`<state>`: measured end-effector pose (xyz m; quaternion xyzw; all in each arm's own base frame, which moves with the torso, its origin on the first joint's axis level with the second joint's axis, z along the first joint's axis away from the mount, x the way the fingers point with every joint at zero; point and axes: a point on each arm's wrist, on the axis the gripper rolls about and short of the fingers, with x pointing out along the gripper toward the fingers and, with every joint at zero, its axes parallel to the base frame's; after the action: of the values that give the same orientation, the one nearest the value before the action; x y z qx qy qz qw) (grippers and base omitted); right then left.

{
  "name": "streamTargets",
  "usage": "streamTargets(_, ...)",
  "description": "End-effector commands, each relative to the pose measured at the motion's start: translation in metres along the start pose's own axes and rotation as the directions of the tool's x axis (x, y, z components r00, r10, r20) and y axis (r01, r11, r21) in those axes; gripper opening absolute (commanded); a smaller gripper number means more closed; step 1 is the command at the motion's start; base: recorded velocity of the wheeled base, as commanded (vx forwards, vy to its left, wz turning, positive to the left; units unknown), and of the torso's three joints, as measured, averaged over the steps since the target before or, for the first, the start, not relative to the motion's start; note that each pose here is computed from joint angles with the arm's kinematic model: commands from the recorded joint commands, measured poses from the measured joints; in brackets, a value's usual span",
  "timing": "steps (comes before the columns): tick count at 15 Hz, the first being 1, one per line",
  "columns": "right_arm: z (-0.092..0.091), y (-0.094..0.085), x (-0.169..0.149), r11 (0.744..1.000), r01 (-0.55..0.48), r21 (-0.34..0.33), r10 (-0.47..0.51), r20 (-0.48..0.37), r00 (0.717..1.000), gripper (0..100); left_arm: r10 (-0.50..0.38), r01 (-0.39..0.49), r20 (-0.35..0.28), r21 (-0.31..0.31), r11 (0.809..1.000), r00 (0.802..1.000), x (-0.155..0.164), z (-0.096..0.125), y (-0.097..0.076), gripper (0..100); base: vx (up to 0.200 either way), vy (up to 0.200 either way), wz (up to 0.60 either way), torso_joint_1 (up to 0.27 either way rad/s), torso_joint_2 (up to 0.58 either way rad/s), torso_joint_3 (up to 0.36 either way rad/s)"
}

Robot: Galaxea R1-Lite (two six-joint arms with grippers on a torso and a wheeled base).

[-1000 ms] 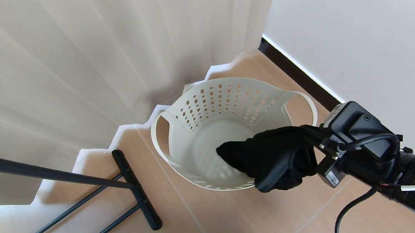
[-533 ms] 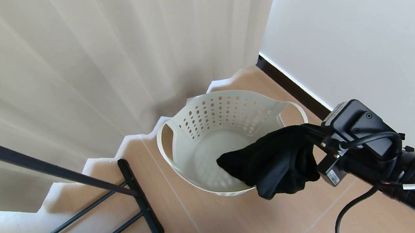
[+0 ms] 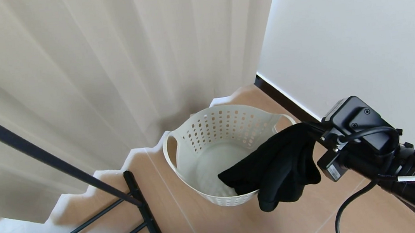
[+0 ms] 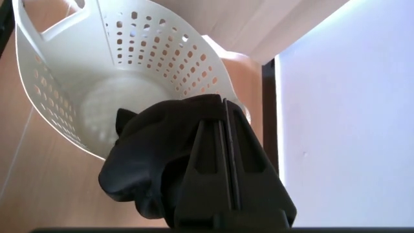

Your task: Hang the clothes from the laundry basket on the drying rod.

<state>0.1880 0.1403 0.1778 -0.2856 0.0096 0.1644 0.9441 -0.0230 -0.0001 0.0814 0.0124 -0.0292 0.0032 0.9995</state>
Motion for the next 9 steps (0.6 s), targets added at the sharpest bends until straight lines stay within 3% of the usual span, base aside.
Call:
streamTargets(1, -0.0006, -0.0007, 0.0016, 1.0, 0.004, 0.001, -0.004, -0.004, 1.0, 0, 0.0, 0.0, 0.0, 0.0, 1.0, 1.0, 0.0001, 0.0001, 0.0, 100, 0.0, 0.0, 0.0, 0.017, 0.01, 0.198)
streamTargets(9, -0.0027, 0.0006, 0.0047, 1.0, 0.001, -0.002, -0.001, -0.014, 1.0, 0, 0.0, 0.0, 0.0, 0.0, 1.0, 1.0, 0.0001, 0.0001, 0.0, 100, 0.0, 0.0, 0.0, 0.005, 0.0, 0.203)
